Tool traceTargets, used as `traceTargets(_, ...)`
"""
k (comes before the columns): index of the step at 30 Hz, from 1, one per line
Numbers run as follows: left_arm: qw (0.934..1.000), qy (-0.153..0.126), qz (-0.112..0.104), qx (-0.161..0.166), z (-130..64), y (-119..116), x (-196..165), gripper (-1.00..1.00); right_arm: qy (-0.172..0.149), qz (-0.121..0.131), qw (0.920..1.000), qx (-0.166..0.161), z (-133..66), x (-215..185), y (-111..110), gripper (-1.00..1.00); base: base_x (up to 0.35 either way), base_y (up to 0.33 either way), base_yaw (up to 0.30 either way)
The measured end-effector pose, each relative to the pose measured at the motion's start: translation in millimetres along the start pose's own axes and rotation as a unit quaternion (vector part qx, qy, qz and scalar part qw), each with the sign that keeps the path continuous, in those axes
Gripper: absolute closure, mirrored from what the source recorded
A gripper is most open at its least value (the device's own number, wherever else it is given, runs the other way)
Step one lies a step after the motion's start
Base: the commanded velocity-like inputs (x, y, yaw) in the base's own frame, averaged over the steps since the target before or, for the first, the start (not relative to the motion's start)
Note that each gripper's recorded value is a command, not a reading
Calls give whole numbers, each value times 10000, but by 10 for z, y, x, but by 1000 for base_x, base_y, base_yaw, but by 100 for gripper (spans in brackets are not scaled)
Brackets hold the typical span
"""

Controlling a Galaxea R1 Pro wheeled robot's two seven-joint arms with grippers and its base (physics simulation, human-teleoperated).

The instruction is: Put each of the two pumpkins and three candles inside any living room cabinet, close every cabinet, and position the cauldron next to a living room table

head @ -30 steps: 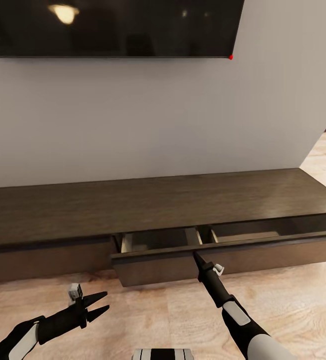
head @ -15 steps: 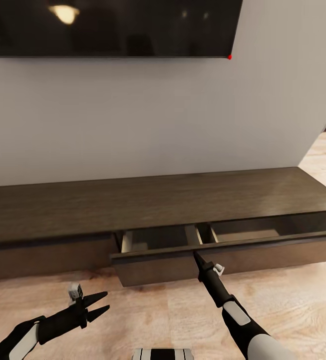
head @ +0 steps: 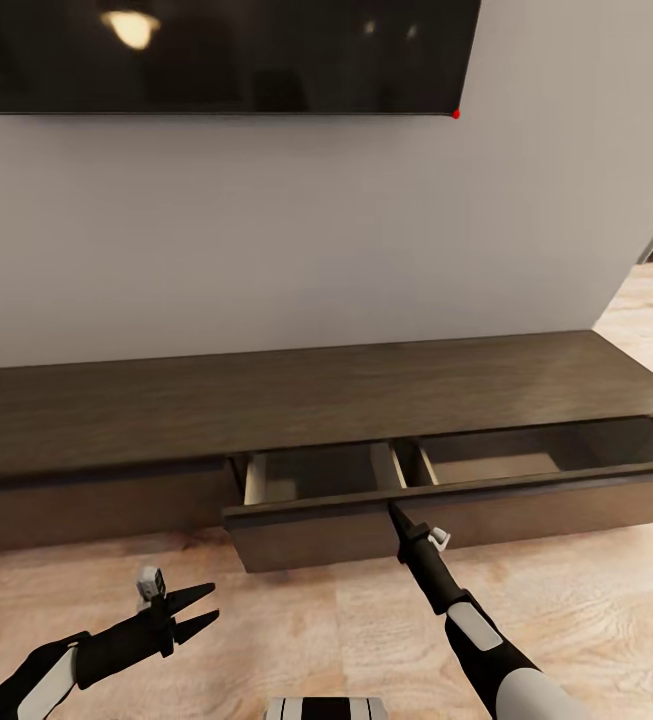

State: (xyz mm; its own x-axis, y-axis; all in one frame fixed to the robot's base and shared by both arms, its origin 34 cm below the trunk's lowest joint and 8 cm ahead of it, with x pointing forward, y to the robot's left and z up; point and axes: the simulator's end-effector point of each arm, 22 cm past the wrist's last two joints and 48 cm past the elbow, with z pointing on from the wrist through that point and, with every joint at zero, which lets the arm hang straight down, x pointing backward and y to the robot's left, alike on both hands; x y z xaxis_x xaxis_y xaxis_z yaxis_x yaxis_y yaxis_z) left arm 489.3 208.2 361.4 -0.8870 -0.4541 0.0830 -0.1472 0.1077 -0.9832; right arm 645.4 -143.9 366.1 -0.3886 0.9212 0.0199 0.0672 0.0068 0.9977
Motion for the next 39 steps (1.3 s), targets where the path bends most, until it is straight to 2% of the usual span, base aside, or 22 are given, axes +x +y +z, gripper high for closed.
traceTargets(39,10000,5,-24,-4,-1,15,24,-100,-79,32,10000,2,-3,-48,-1,100,-70,0,0)
